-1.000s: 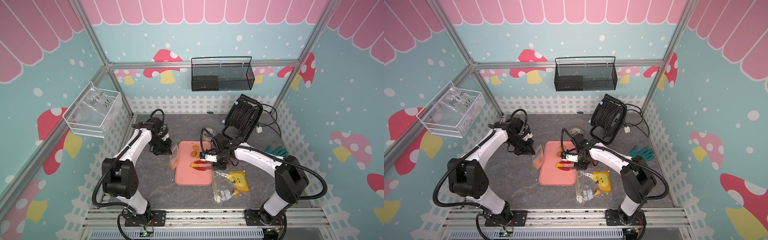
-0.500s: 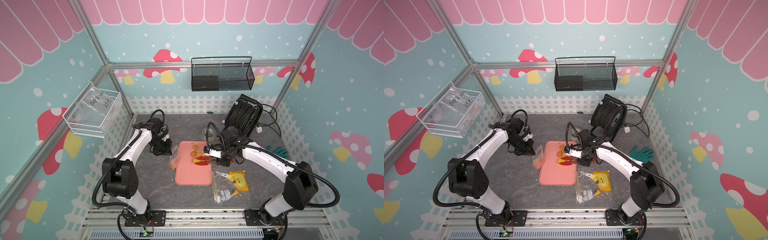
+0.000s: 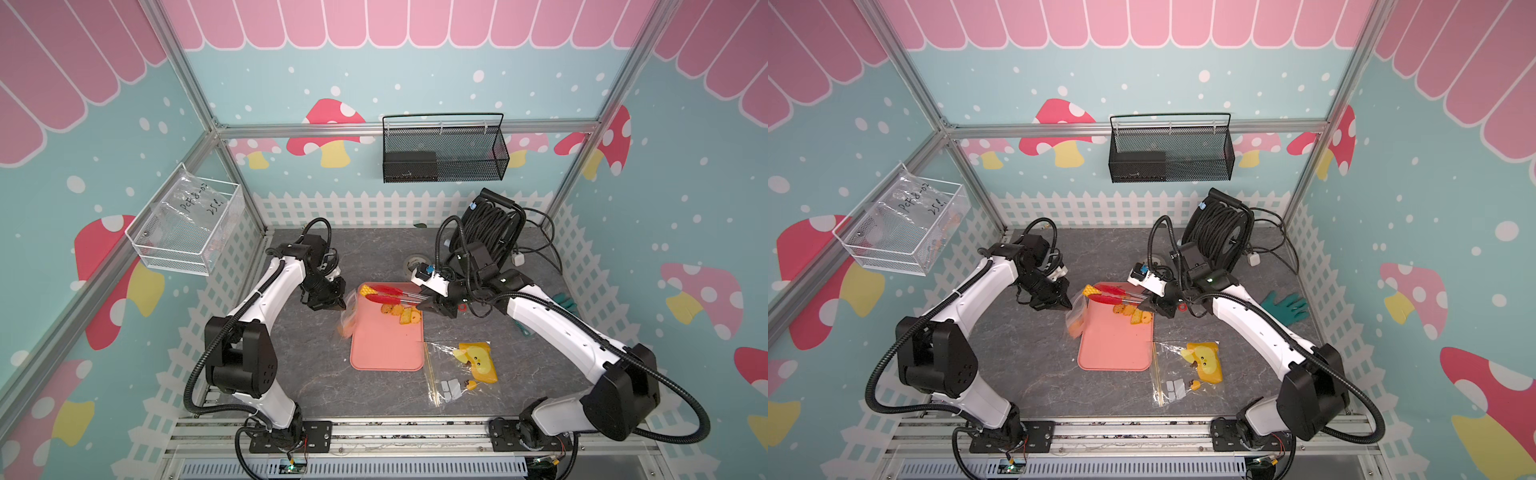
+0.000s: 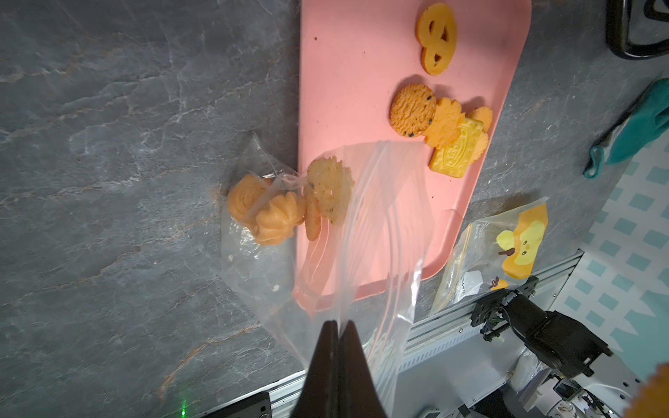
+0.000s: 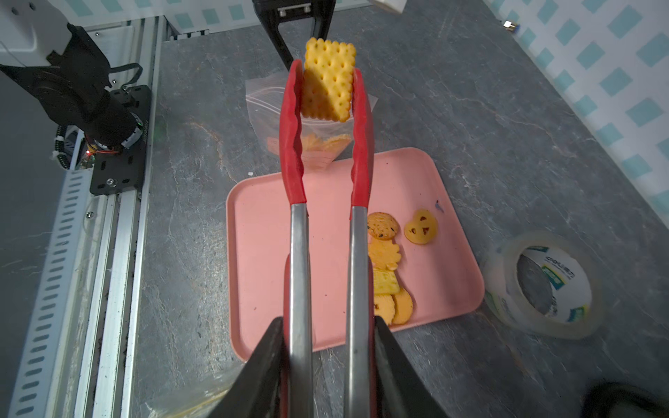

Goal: Put the cookies into a resealable bag to prevent moisture
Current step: Place the cookie in the ziploc bag, then place the clamp on the tray, then place the ziploc bag at the center of the board, then close the ziploc bag at the center of the board.

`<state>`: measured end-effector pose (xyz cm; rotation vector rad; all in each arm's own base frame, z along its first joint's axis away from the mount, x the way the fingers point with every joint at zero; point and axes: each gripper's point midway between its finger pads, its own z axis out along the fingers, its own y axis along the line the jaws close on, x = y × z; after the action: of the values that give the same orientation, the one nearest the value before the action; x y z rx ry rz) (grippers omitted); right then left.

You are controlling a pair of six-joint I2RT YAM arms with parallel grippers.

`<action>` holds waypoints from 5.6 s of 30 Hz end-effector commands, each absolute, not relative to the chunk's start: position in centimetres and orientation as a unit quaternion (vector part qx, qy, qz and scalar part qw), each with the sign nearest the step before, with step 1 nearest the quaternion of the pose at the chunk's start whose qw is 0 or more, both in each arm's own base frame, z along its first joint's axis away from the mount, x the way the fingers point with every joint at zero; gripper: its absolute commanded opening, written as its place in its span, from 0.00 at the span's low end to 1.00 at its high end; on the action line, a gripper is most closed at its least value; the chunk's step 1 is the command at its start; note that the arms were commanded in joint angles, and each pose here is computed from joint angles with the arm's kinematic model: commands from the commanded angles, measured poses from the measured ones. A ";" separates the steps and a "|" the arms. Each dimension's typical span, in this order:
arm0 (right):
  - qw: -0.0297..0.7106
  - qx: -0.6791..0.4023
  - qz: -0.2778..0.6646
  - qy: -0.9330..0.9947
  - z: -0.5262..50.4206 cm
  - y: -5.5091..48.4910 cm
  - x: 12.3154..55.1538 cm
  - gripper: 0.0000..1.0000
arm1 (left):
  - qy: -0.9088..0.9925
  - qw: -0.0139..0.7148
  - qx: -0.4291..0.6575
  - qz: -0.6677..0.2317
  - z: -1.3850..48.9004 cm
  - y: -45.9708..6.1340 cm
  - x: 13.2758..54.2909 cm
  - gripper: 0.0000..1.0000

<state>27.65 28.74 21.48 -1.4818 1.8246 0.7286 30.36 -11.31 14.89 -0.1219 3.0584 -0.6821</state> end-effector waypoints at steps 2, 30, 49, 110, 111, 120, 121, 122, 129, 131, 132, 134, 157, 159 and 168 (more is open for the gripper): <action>0.364 -0.584 0.324 0.650 23.9 31.7 28.2 0.38 | 0.975 0.008 -0.039 -0.219 16.0 -11.3 30.4 0.00; 0.345 -0.597 0.287 0.665 22.0 31.9 30.1 0.57 | 0.974 0.017 -0.048 -0.219 17.1 -10.6 30.3 0.00; 0.349 -0.586 0.184 0.708 14.6 26.8 27.8 0.64 | 0.974 0.036 -0.041 -0.221 18.5 -10.6 29.7 0.00; 0.447 -0.468 0.300 0.701 12.3 48.5 26.2 0.34 | 0.914 0.103 -0.295 -0.260 14.1 -10.0 29.0 0.00; 0.448 -0.470 0.300 0.699 12.5 48.4 26.1 0.32 | 0.914 0.104 -0.295 -0.260 14.1 -9.9 29.0 0.00; 0.501 -0.465 0.325 0.654 17.4 47.9 25.4 0.09 | 0.915 0.124 -0.291 -0.251 15.1 -9.2 28.9 0.03; 0.506 -0.466 0.324 0.649 17.8 47.8 25.4 0.06 | 0.916 0.131 -0.286 -0.248 15.5 -9.0 28.9 0.07; 0.513 -0.469 0.324 0.642 18.3 47.7 25.3 0.05 | 0.918 0.143 -0.277 -0.246 16.0 -8.9 29.1 0.12; 0.526 -0.538 0.333 0.568 19.7 48.5 23.7 0.00 | 0.935 0.229 -0.188 -0.197 20.6 -6.6 28.8 0.50; 0.520 -0.566 0.341 0.542 19.4 48.6 23.2 0.00 | 0.938 0.272 -0.132 -0.170 22.6 -5.7 28.6 0.74; 0.517 -0.577 0.348 0.528 19.3 48.6 22.9 0.00 | 0.940 0.286 -0.094 -0.164 23.3 -5.7 28.5 0.74; 0.509 -0.598 0.360 0.503 19.1 48.6 22.2 0.00 | 0.944 0.299 -0.019 -0.139 24.2 -5.6 28.2 0.73; 0.454 -0.624 0.452 0.448 17.0 46.3 20.2 0.00 | 0.762 0.284 0.555 -0.175 18.6 -11.8 20.7 0.65; 0.447 -0.625 0.458 0.447 16.9 46.3 20.0 0.00 | 0.761 0.286 0.558 -0.167 18.0 -11.7 21.2 0.65; 0.426 -0.620 0.473 0.459 16.4 46.0 20.4 0.00 | 0.747 0.295 0.562 -0.196 16.8 -13.3 22.4 0.48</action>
<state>20.46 45.86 16.01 -1.5452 1.1685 1.1414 22.01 -12.35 16.80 1.4589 2.0662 -0.4922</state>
